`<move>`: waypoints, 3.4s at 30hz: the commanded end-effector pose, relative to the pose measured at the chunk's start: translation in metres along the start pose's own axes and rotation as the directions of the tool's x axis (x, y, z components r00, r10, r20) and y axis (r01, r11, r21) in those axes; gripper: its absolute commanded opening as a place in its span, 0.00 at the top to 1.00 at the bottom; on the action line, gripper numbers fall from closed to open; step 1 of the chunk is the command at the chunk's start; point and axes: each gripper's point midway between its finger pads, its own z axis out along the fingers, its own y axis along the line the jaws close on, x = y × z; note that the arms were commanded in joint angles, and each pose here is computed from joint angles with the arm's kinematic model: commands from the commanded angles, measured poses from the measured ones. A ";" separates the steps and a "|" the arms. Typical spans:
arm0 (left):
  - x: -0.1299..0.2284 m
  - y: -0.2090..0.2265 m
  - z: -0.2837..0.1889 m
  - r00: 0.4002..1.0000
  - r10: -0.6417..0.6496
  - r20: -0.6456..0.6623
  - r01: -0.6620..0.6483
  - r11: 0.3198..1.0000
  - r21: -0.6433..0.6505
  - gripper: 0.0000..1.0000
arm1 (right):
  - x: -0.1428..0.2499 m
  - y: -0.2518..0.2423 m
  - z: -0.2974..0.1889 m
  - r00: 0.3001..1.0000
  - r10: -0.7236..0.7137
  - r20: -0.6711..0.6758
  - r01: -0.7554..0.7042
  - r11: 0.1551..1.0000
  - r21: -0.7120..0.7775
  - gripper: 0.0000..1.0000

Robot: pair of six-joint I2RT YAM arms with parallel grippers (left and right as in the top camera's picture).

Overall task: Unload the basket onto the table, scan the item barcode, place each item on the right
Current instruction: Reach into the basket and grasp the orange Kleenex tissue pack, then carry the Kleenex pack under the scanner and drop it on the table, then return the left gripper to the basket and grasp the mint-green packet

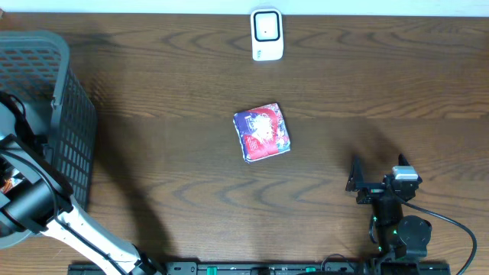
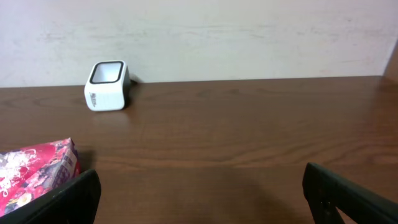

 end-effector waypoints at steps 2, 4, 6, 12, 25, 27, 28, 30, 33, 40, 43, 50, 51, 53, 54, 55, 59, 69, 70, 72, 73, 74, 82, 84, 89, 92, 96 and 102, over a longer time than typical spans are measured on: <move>0.006 0.009 0.011 0.999 0.028 -0.016 -0.029 0.998 -0.047 0.93 | 0.000 0.000 0.000 1.000 -0.011 0.002 0.011 1.000 0.000 0.01; 0.006 0.011 0.006 1.000 0.028 -0.015 -0.028 0.999 -0.046 0.93 | 0.000 0.000 0.000 1.000 -0.012 0.002 0.012 1.000 -0.001 0.01; 0.004 0.013 -0.002 1.000 0.024 -0.008 -0.024 0.999 -0.033 0.93 | 0.000 0.000 0.000 1.000 -0.012 0.002 0.012 1.000 0.000 0.01; -0.005 0.023 -0.072 0.999 -0.004 0.047 -0.001 0.992 0.123 0.93 | 0.000 0.000 0.000 1.000 -0.011 0.002 0.011 1.000 0.000 0.01; 0.067 0.057 -0.313 0.954 0.166 0.250 -0.300 0.474 0.828 0.93 | 0.000 0.000 0.000 1.000 -0.011 0.002 0.011 1.000 -0.001 0.01; 0.094 0.065 -0.343 0.920 0.214 0.329 -0.387 0.355 0.851 0.93 | 0.000 0.000 0.000 1.000 -0.012 0.002 0.012 1.000 -0.001 0.01; 0.106 0.070 -0.353 0.907 0.225 0.357 -0.415 0.316 0.853 0.93 | 0.000 0.000 0.000 1.000 -0.012 0.002 0.012 1.000 -0.001 0.01; 0.133 0.081 -0.377 0.872 0.245 0.423 -0.474 0.216 0.853 0.93 | 0.000 0.000 0.000 1.000 -0.012 0.002 0.012 1.000 -0.001 0.01; 0.171 0.097 -0.405 0.819 0.268 0.507 -0.544 0.082 0.835 0.93 | 0.000 0.000 0.000 1.000 -0.012 0.002 0.012 1.000 0.000 0.01; 0.256 0.103 -0.399 0.659 0.439 0.611 -0.660 -0.050 0.749 0.93 | 0.000 0.000 0.000 1.000 -0.011 0.002 0.011 1.000 0.000 0.01; 0.299 0.090 -0.378 0.567 0.550 0.613 -0.698 -0.075 0.712 0.93 | 0.000 0.000 0.000 1.000 -0.012 0.002 0.012 1.000 -0.001 0.01; 0.420 0.045 -0.328 0.325 0.729 0.602 -0.767 -0.169 0.619 0.93 | 0.000 0.000 0.000 1.000 -0.011 0.002 0.011 1.000 -0.001 0.01; 0.438 0.038 -0.321 0.297 0.740 0.603 -0.771 -0.187 0.609 0.93 | 0.000 0.000 0.000 1.000 -0.012 0.002 0.012 1.000 -0.001 0.01; 0.472 0.028 -0.307 0.259 0.760 0.597 -0.772 -0.209 0.600 0.93 | 0.000 0.000 0.000 1.000 -0.012 0.002 0.012 1.000 0.000 0.01; 0.489 0.023 -0.300 0.246 0.768 0.591 -0.769 -0.216 0.601 0.93 | 0.000 0.000 0.000 1.000 -0.012 0.002 0.012 1.000 -0.001 0.01; 0.505 0.019 -0.293 0.232 0.774 0.589 -0.767 -0.227 0.600 0.92 | 0.000 0.000 0.000 1.000 -0.011 0.002 0.011 1.000 0.000 0.01; 0.559 0.012 -0.265 0.181 0.796 0.578 -0.759 -0.261 0.597 0.93 | 0.000 0.000 0.000 1.000 -0.011 0.002 0.011 1.000 -0.001 0.01; 0.634 0.015 -0.201 0.050 0.822 0.568 -0.769 -0.331 0.547 0.90 | 0.000 0.000 0.000 1.000 -0.012 0.002 0.012 1.000 -0.001 0.01; 0.635 0.015 -0.193 0.040 0.828 0.559 -0.777 -0.326 0.539 0.84 | 0.000 0.000 0.000 1.000 -0.012 0.002 0.012 1.000 -0.001 0.01; 0.637 0.013 -0.182 0.029 0.838 0.544 -0.788 -0.316 0.529 0.73 | 0.000 0.000 0.000 1.000 -0.011 0.002 0.011 1.000 -0.001 0.01; 0.637 0.012 -0.176 0.025 0.843 0.537 -0.794 -0.310 0.523 0.73 | 0.000 0.000 0.000 1.000 -0.011 0.002 0.011 1.000 -0.001 0.01; 0.638 0.012 -0.173 0.022 0.845 0.534 -0.796 -0.308 0.521 0.71 | 0.000 0.000 0.000 1.000 -0.011 0.002 0.011 1.000 -0.001 0.01; 0.640 0.015 -0.177 0.010 0.849 0.528 -0.781 -0.323 0.535 0.45 | 0.000 0.000 0.000 1.000 -0.011 0.002 0.011 1.000 -0.001 0.01; 0.642 0.020 -0.187 0.003 0.853 0.521 -0.753 -0.341 0.563 0.37 | 0.000 0.000 0.000 1.000 -0.012 0.002 0.012 1.000 0.000 0.01; 0.629 0.021 -0.231 0.044 0.837 0.546 -0.696 -0.366 0.617 0.32 | 0.000 0.000 0.000 1.000 -0.012 0.002 0.012 1.000 0.000 0.01; 0.608 0.018 -0.264 0.100 0.811 0.576 -0.670 -0.373 0.642 0.31 | 0.000 0.000 0.000 1.000 -0.012 0.002 0.012 1.000 -0.001 0.01; 0.561 0.014 -0.318 0.212 0.762 0.612 -0.631 -0.371 0.681 0.31 | 0.000 0.000 0.000 1.000 -0.012 0.002 0.012 1.000 -0.001 0.01; 0.462 0.016 -0.392 0.371 0.624 0.688 -0.609 -0.396 0.688 0.25 | 0.000 0.000 0.000 1.000 -0.012 0.002 0.012 1.000 0.000 0.01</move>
